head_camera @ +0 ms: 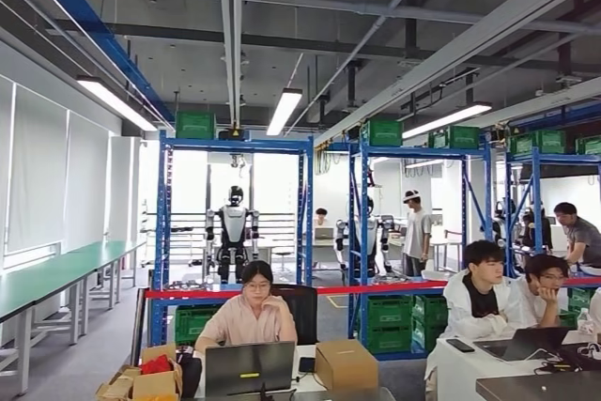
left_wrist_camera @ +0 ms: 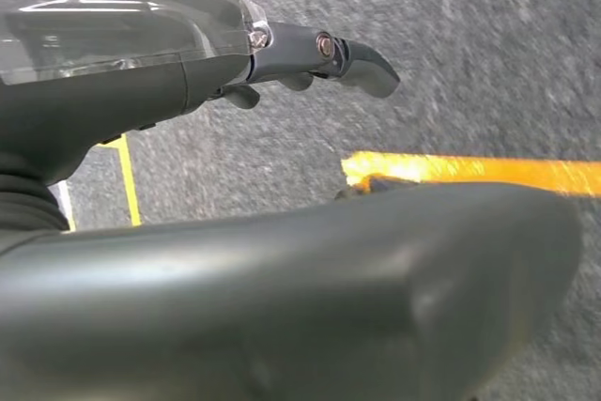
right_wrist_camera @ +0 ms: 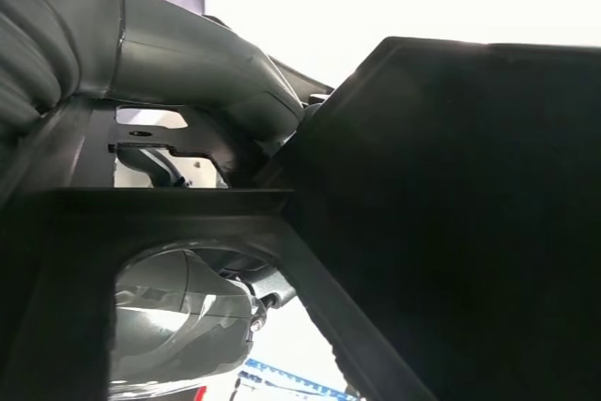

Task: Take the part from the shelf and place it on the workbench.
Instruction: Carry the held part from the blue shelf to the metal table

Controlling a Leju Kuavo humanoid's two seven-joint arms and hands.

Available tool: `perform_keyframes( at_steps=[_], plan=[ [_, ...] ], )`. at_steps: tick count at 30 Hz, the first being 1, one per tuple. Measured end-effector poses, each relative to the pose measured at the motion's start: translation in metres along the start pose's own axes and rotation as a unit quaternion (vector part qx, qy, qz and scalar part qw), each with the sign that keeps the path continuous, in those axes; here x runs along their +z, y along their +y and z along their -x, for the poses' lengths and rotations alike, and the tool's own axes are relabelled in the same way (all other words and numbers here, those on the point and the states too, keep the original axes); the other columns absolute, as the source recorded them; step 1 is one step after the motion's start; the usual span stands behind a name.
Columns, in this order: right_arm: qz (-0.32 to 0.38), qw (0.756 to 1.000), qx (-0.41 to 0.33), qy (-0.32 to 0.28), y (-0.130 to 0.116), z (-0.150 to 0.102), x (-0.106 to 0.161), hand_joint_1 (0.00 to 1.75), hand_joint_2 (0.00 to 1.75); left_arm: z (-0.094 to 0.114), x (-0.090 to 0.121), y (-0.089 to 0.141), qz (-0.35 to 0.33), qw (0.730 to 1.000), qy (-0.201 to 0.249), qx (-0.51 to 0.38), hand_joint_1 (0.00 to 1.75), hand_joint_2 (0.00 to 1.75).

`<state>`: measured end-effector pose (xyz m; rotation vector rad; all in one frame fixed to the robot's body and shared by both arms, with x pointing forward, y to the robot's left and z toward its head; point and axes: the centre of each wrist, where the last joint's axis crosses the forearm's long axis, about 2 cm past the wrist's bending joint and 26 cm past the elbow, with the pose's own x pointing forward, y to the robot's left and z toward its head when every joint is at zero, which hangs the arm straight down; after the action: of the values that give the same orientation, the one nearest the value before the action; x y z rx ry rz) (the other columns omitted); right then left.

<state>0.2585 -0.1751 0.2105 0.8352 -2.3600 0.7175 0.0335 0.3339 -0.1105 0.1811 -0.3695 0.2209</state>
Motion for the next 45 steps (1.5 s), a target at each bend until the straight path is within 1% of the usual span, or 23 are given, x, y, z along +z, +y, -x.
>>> perform_keyframes(
  at_steps=[15, 20, 25, 31, 45],
  plan=[
    [0.0, 1.0, 0.007, -0.002, 0.0004, -0.0014, 0.0002, 1.75, 1.75, 0.0004, 0.0001, -0.0002, 0.0, 1.0, 0.001, 0.0, 0.0, 1.75],
    [-0.004, 1.0, 0.023, 0.009, -0.0008, -0.0007, 0.0016, 1.75, 1.75, -0.0021, -0.0002, -0.0046, 0.003, 1.0, -0.002, 0.003, 0.0, 1.75],
    [-0.007, 1.0, 0.027, 0.006, -0.003, -0.0013, -0.0007, 1.75, 1.75, -0.0044, -0.0006, -0.007, 0.007, 1.0, -0.005, 0.004, 0.0, 1.75],
    [-0.001, 1.0, 0.016, 0.005, -0.0019, -0.0007, 0.0005, 1.75, 1.75, 0.0011, 0.0006, -0.0034, 0.003, 1.0, -0.002, 0.002, 0.0, 1.75],
    [0.007, 1.0, 0.015, 0.006, -0.0039, -0.001, 0.0028, 1.75, 1.75, 0.0002, 0.0003, -0.0029, 0.001, 1.0, -0.002, 0.002, 0.0, 1.75]
  ],
)
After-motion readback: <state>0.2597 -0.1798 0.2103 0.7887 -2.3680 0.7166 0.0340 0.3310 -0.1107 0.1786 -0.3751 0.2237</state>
